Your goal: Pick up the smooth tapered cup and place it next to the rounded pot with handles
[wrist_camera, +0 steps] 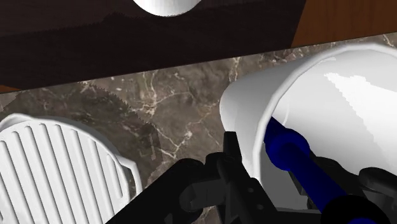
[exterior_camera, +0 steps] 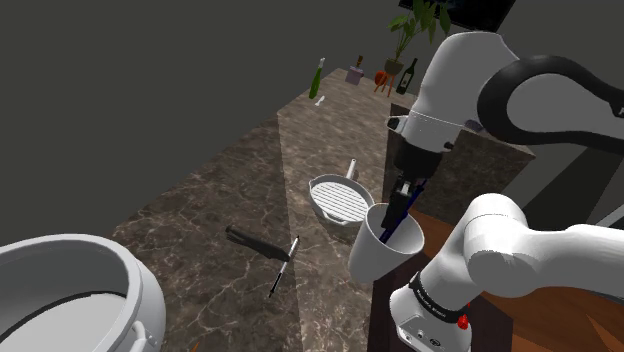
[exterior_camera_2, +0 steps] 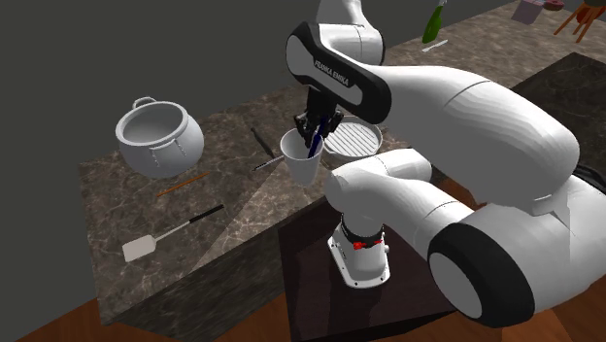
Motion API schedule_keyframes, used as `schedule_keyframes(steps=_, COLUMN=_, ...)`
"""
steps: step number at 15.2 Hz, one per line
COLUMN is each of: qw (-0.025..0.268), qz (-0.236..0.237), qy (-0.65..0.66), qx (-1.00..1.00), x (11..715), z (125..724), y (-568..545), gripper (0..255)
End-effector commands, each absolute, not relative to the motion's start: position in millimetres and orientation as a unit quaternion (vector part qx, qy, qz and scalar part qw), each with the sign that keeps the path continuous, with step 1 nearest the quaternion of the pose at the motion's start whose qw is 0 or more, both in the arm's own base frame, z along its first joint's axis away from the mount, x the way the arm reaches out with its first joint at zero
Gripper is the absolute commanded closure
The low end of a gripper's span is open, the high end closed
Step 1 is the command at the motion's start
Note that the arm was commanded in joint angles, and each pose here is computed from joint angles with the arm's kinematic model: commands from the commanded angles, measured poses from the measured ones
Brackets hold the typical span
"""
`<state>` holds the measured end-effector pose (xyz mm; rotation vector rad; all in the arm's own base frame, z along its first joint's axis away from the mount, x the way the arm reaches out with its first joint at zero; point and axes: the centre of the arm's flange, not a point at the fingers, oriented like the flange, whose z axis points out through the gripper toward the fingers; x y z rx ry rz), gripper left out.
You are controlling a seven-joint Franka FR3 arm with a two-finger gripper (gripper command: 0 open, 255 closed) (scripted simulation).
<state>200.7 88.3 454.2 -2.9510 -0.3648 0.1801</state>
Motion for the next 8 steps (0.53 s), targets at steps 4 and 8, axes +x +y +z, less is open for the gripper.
schedule_keyframes(steps=4, qw=0.081, qz=0.06, qy=-0.122, qx=-0.987, x=200.6, z=480.8, y=87.3, gripper=255)
schedule_keyframes(steps=8, qw=0.081, qz=0.06, qy=-0.122, qx=-0.987, x=200.6, z=501.9, y=87.3, gripper=255)
